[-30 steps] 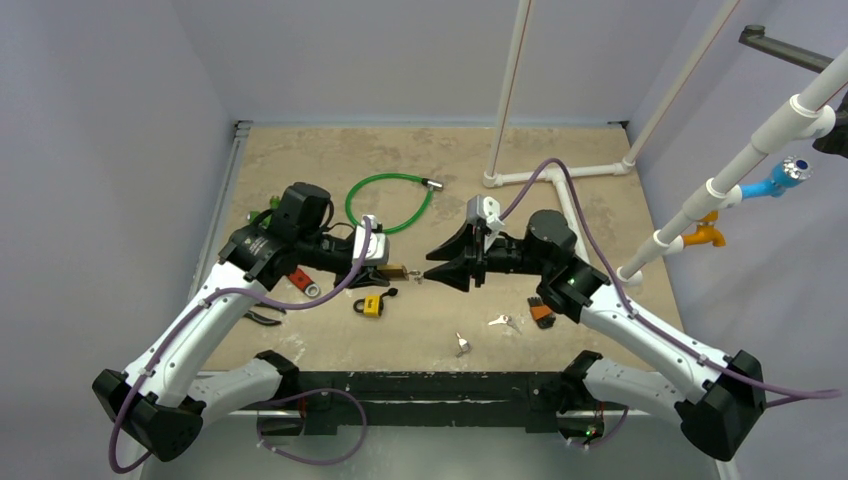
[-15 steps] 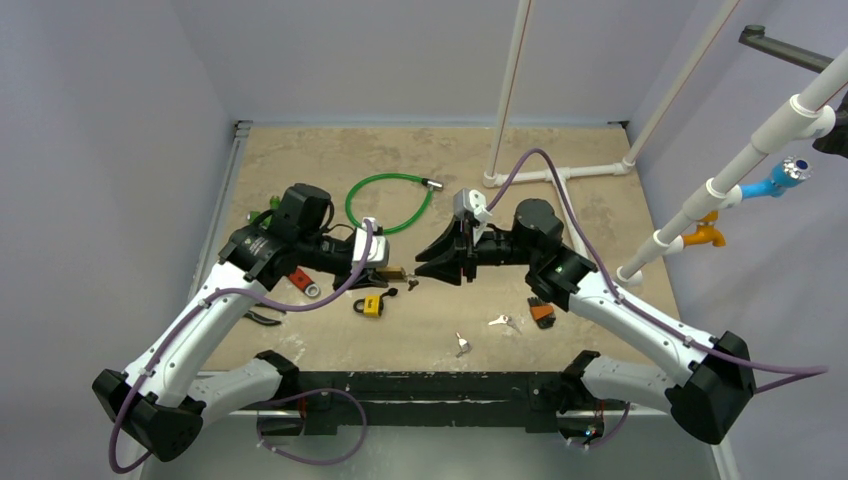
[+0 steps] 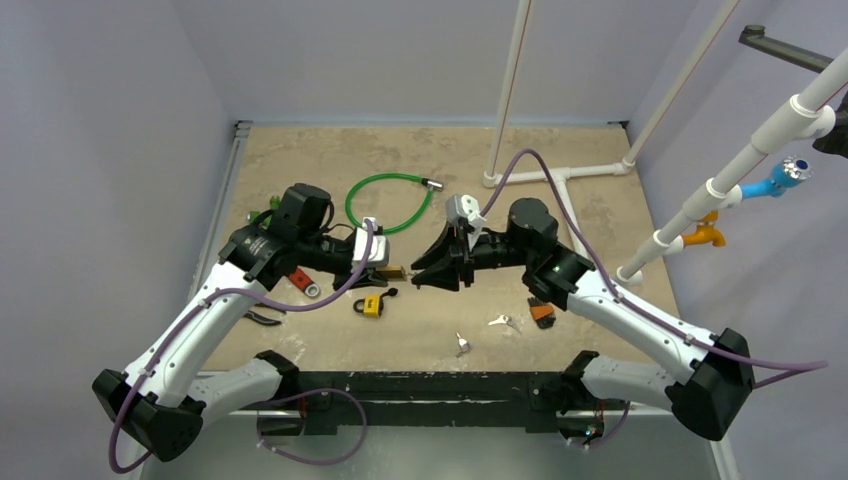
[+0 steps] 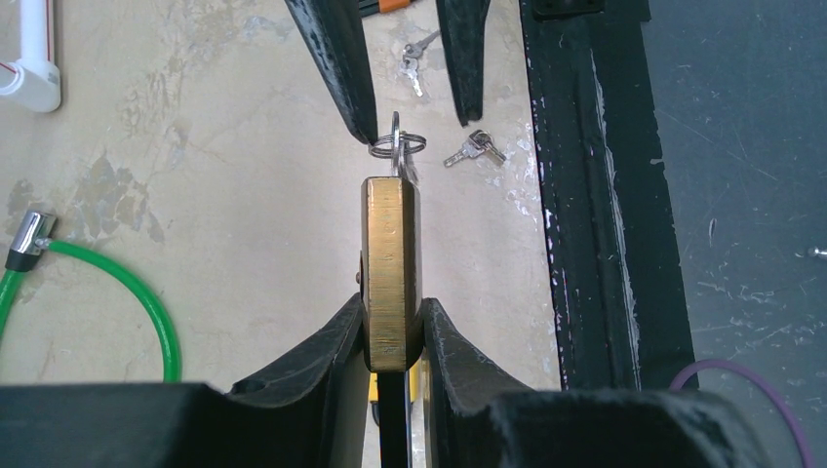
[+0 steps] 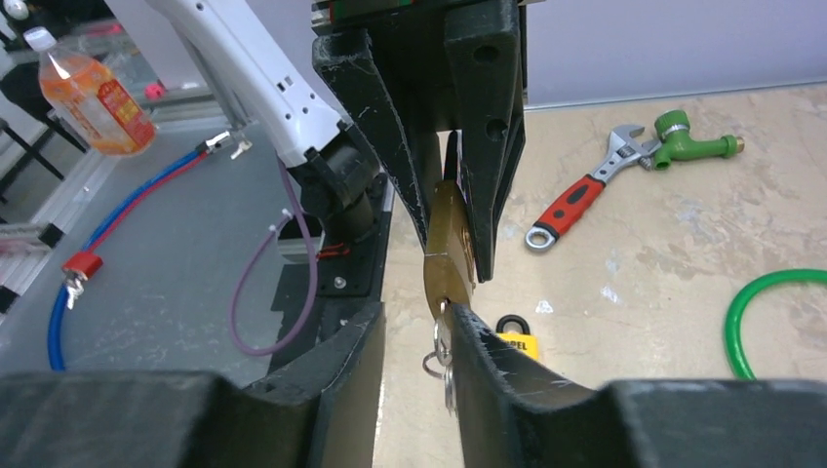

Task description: Unlock with the key

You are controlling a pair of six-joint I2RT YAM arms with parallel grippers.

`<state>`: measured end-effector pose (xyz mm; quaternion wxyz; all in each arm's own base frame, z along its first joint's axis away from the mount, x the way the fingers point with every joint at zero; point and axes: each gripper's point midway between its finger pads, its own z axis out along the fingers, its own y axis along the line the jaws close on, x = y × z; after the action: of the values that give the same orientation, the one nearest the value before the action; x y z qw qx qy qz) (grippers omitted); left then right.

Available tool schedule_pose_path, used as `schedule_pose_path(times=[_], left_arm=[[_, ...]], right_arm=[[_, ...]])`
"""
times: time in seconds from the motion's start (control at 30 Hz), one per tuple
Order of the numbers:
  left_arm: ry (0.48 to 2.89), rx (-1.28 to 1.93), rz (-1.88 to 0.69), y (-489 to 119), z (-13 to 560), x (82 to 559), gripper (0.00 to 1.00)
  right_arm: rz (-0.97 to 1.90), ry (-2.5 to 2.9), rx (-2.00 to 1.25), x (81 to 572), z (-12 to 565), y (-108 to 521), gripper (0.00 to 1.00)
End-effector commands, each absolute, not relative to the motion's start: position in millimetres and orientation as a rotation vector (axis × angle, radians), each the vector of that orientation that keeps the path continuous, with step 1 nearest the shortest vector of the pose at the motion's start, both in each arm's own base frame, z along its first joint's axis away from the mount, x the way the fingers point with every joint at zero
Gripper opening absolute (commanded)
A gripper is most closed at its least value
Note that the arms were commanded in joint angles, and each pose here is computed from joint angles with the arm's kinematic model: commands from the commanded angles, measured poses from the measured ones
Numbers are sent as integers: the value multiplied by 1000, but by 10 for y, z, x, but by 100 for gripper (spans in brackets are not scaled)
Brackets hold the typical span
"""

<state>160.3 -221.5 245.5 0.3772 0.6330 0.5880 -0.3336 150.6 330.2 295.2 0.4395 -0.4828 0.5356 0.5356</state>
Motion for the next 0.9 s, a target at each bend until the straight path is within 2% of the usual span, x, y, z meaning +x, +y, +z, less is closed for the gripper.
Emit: schedule_pose_path(times=[0.0,0.1,0.17,0.27,0.4,0.57,0.6,0.73,0.87], left_arm=[[1325,1608,-832,-2309,2820,1624,0],[1326,1606,-829,-2304,2826,1626,0],[1323,1606,-829,-2305,2832,1622,0],[1324,1605,-830,-2302,2833,1616,0],[1325,1606,-831,-2298,2831,1608,0],[1323,1607,-830,-2293,2834,1599,0],[1323,1606,-829,-2291,2834,1601,0],[1320,1606,-833,-2295,2844,1592,0],[1320,1602,-833,-2292,2855,1590,0]], right_arm=[[1282,1303,-1260,1512,3035,3412,26],[1237,1332,-1275,1560,2954,3458,10],[1217,1339,-1263,1592,2952,3462,5],[1194,1362,-1261,1625,2912,3464,5],[1157,1372,-1254,1642,2885,3419,20],[1141,1369,-1248,1623,2894,3370,25],[1140,1369,-1246,1622,2898,3368,23],[1130,1366,-1244,1657,2933,3387,4],[1106,1383,-1228,1714,2932,3391,0]])
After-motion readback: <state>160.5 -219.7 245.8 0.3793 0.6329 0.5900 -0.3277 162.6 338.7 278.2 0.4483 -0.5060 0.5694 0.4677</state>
